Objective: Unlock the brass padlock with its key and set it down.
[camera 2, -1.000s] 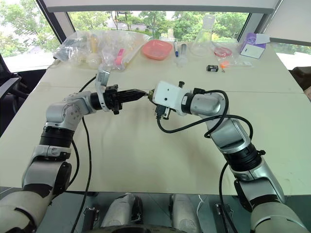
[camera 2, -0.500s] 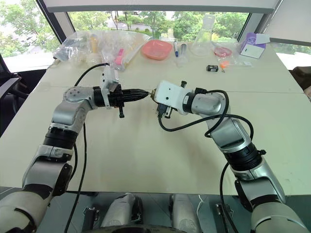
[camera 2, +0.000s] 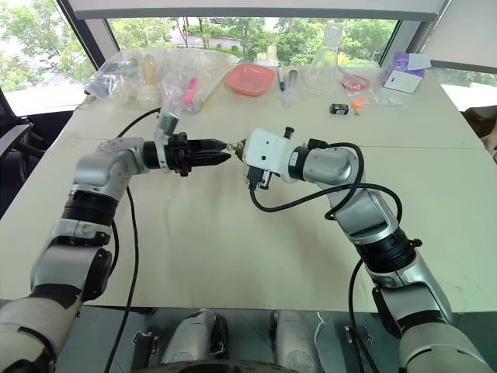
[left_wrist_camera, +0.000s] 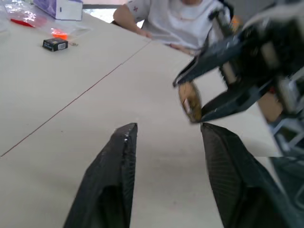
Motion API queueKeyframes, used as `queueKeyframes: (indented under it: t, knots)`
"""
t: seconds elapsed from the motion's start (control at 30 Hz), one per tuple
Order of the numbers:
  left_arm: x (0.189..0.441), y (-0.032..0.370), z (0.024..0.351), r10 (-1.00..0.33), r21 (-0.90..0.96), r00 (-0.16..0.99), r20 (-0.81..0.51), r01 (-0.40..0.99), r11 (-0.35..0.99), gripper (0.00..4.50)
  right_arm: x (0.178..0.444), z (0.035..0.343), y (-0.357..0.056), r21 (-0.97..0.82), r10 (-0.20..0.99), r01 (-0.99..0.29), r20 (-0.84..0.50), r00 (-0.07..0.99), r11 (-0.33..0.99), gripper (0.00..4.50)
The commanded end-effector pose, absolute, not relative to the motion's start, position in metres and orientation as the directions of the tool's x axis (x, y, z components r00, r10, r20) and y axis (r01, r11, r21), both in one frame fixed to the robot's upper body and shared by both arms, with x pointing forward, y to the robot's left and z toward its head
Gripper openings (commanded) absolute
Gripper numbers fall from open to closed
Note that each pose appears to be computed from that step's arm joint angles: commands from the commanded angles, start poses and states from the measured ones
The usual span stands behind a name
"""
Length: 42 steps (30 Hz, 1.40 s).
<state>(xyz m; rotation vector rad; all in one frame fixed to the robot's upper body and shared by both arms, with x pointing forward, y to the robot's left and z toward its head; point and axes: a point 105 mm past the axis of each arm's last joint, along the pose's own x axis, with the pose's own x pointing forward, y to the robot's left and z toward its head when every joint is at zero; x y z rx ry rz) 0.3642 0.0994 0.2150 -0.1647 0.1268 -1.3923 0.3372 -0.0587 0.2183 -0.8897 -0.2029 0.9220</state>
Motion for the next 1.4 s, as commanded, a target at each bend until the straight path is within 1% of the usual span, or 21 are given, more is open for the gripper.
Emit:
queueKeyframes:
  t: [0.03, 0.33, 0.6, 0.63, 0.67, 0.73, 0.77, 0.9, 0.97, 1.03, 1.07, 1.1, 1.13, 1.17, 1.27, 1.33, 1.4]
  knots:
    - [0.361, 0.095, 0.232, -0.987, -0.175, 0.147, 0.059, 0.975, 0.134, 1.89, 0.331, 0.240, -0.052, -0.789, 0.786, -0.544, -0.132, 0.605, 0.286, 0.67]
    - [0.366, 0.078, 0.219, -0.991, -0.167, 0.136, 0.016, 0.977, 0.131, 1.89, 0.326, 0.244, -0.047, -0.802, 0.796, -0.530, -0.120, 0.593, 0.274, 0.67]
    - [0.372, 0.067, 0.220, -0.991, -0.188, 0.122, 0.055, 0.976, 0.109, 1.89, 0.322, 0.244, -0.046, -0.803, 0.799, -0.535, -0.127, 0.587, 0.265, 0.67]
    - [0.372, 0.066, 0.220, -0.991, -0.189, 0.121, 0.056, 0.976, 0.108, 1.37, 0.322, 0.244, -0.045, -0.802, 0.799, -0.535, -0.128, 0.587, 0.265, 0.67]
    - [0.371, 0.066, 0.219, -0.992, -0.187, 0.113, 0.049, 0.977, 0.101, 1.11, 0.321, 0.244, -0.045, -0.802, 0.799, -0.535, -0.128, 0.588, 0.265, 0.67]
    - [0.369, 0.065, 0.216, -0.994, -0.189, 0.101, 0.041, 0.978, 0.091, 0.14, 0.321, 0.243, -0.045, -0.802, 0.797, -0.536, -0.130, 0.589, 0.265, 0.67]
    - [0.368, 0.065, 0.216, -0.995, -0.193, 0.094, 0.041, 0.978, 0.084, 0.06, 0.321, 0.243, -0.045, -0.801, 0.797, -0.536, -0.131, 0.590, 0.265, 0.67]
    - [0.367, 0.068, 0.216, -0.995, -0.195, 0.091, 0.038, 0.977, 0.082, 0.06, 0.321, 0.242, -0.046, -0.800, 0.794, -0.538, -0.134, 0.592, 0.266, 0.67]
    - [0.368, 0.071, 0.217, -0.994, -0.194, 0.104, 0.043, 0.977, 0.094, 0.00, 0.323, 0.241, -0.049, -0.793, 0.789, -0.542, -0.135, 0.600, 0.277, 1.72]
    - [0.368, 0.074, 0.219, -0.992, -0.198, 0.117, 0.056, 0.975, 0.104, 0.00, 0.323, 0.239, -0.055, -0.787, 0.777, -0.550, -0.152, 0.611, 0.279, 2.55]
    - [0.368, 0.076, 0.220, -0.990, -0.202, 0.123, 0.068, 0.974, 0.107, 0.00, 0.325, 0.239, -0.063, -0.782, 0.755, -0.542, -0.148, 0.639, 0.307, 3.23]
    - [0.367, 0.078, 0.221, -0.989, -0.203, 0.127, 0.077, 0.973, 0.109, 0.00, 0.325, 0.239, -0.072, -0.767, 0.733, -0.545, -0.148, 0.664, 0.339, 3.62]
    - [0.366, 0.079, 0.222, -0.988, -0.204, 0.130, 0.083, 0.973, 0.110, 0.00, 0.324, 0.239, -0.078, -0.746, 0.722, -0.553, -0.144, 0.677, 0.370, 4.13]
    - [0.364, 0.080, 0.222, -0.988, -0.203, 0.130, 0.085, 0.973, 0.111, 0.00, 0.321, 0.242, -0.083, -0.708, 0.720, -0.568, -0.123, 0.683, 0.418, 4.46]
    - [0.358, 0.079, 0.220, -0.990, -0.203, 0.118, 0.081, 0.974, 0.100, 0.00, 0.307, 0.256, -0.085, -0.560, 0.751, -0.632, -0.027, 0.660, 0.535, 4.46]
    - [0.355, 0.077, 0.220, -0.991, -0.207, 0.107, 0.079, 0.974, 0.089, 0.00, 0.305, 0.264, -0.090, -0.510, 0.729, -0.620, 0.021, 0.684, 0.597, 4.46]
    - [0.353, 0.076, 0.220, -0.992, -0.210, 0.096, 0.080, 0.975, 0.078, 0.00, 0.307, 0.267, -0.094, -0.495, 0.702, -0.596, 0.039, 0.711, 0.632, 4.46]
